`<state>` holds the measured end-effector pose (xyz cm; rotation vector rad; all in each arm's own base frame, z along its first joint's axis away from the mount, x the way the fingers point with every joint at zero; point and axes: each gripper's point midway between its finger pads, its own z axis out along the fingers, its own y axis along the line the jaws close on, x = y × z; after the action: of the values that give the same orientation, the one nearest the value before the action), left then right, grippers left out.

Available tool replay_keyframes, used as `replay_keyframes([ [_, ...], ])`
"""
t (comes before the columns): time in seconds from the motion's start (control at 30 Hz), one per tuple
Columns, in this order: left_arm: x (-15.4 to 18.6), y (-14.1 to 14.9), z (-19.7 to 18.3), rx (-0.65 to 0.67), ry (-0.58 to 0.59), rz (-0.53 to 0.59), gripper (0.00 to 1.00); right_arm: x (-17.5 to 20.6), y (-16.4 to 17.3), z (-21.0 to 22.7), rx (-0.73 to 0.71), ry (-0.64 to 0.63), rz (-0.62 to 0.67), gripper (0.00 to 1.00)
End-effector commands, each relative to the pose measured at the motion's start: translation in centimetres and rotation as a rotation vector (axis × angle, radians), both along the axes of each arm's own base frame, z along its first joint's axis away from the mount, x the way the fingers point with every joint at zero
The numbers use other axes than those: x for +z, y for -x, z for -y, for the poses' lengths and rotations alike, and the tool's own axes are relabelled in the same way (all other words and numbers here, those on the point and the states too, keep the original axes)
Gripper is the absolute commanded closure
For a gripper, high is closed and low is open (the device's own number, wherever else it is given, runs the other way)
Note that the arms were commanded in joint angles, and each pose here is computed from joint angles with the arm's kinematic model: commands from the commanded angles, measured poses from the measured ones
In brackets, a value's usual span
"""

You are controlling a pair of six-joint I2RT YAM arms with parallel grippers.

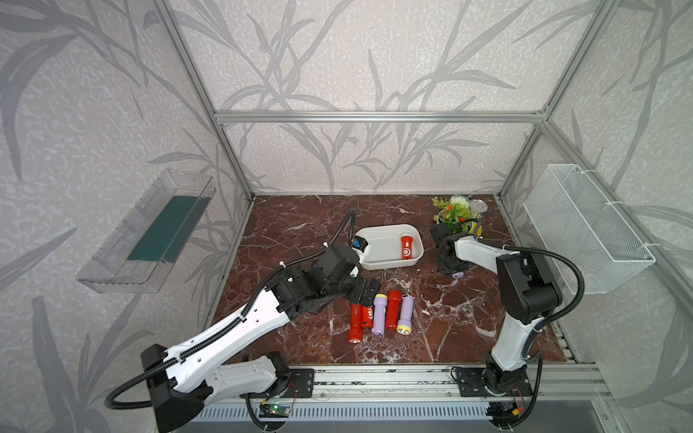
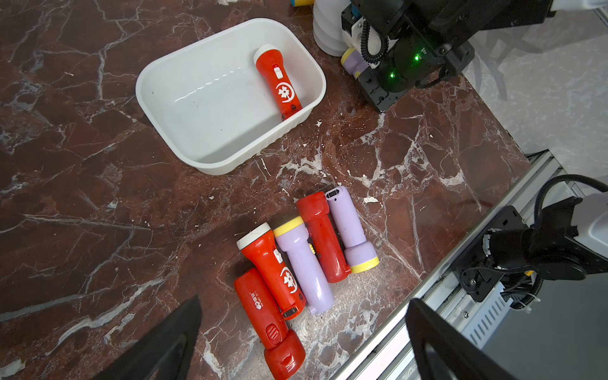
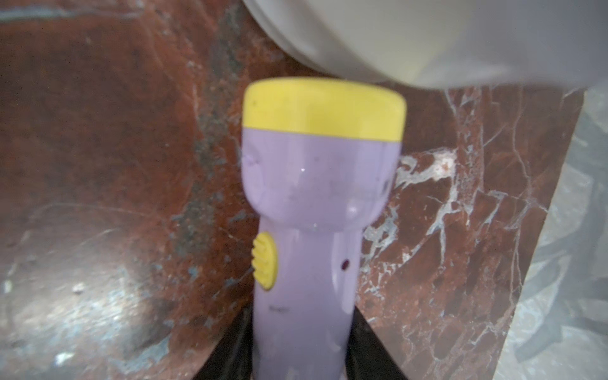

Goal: Put the flashlights into the storage boxes
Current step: Pick up the flashlight from the center of the board.

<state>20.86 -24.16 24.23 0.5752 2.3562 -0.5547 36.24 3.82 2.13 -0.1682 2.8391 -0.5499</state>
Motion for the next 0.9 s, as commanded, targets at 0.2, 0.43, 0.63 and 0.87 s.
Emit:
replay_keyframes([
  [0.2,0.8,0.2,-0.9,0.02,0.012,0.024,0.01,-0.9,2.4,-0.9,0.016,0.002,-0.083,0.62],
  [0.43,0.7,0.4,-1.2,0.022,0.016,0.026,0.01,-0.7,3.0,-1.8,0.038,0.038,-0.095,0.65],
  [0.63,1.1,0.7,-1.6,0.026,0.023,0.034,0.01,-0.5,3.7,-3.3,0.062,0.023,-0.11,0.67],
  [0.87,1.1,0.7,-1.7,0.03,0.026,0.032,0.01,-0.1,4.3,-4.4,0.079,0.01,-0.117,0.68],
])
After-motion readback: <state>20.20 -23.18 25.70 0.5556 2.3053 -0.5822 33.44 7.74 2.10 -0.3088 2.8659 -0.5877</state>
